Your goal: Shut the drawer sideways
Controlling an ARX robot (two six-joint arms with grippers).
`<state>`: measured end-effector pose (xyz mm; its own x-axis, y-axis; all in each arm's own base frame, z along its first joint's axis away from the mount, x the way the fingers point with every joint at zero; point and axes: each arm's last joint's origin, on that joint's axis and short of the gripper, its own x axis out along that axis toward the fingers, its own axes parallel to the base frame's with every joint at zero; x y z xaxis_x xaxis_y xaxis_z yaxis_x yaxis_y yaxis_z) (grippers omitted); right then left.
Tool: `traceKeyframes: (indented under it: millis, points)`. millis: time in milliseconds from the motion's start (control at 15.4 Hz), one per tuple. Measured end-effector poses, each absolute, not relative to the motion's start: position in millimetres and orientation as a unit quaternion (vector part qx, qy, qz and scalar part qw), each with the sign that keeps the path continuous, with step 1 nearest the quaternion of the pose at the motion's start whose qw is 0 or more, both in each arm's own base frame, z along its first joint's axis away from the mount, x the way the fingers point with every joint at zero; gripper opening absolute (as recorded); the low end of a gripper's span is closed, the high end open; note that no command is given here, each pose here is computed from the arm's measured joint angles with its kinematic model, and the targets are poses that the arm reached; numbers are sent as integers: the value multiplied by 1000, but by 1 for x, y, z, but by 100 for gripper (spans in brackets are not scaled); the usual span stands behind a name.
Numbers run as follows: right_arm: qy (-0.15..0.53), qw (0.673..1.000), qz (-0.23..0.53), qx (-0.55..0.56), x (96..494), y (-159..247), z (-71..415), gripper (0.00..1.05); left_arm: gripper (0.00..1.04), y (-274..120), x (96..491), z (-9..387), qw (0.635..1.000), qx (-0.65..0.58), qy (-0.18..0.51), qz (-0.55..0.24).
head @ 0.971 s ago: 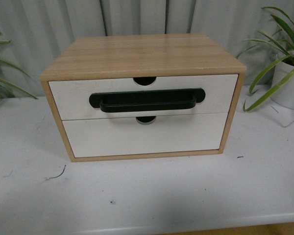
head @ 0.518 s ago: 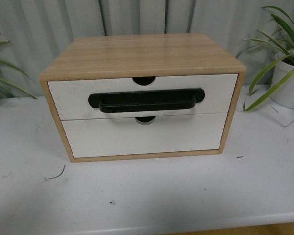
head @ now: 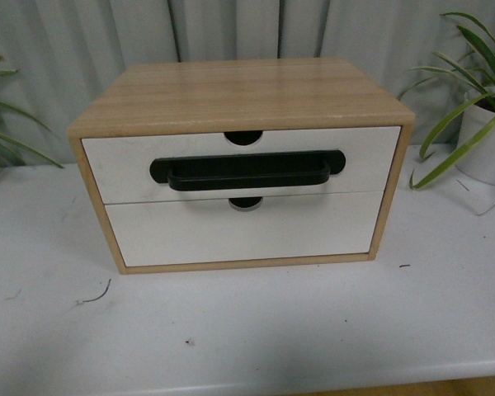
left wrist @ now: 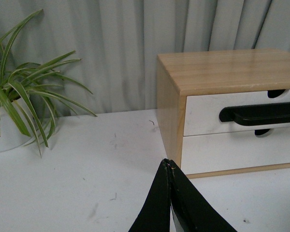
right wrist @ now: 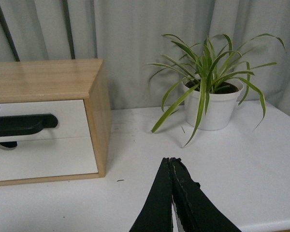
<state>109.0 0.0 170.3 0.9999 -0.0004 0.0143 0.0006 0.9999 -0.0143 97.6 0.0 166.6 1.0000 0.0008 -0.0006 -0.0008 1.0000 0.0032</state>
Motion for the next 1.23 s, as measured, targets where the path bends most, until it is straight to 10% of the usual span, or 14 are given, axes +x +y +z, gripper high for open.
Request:
traceKeyframes:
  millis: [453, 971, 1230]
  points:
    - [-2, 1000, 0, -7, 97, 0, 167, 6, 5, 0, 98, 167, 1000, 1, 0, 0]
    - [-3, 1000, 0, -7, 97, 0, 167, 101, 100, 0, 98, 167, 1000, 1, 0, 1]
    - [-3, 1000, 0, -6, 97, 0, 167, 61, 59, 0, 98, 167, 1000, 1, 0, 0]
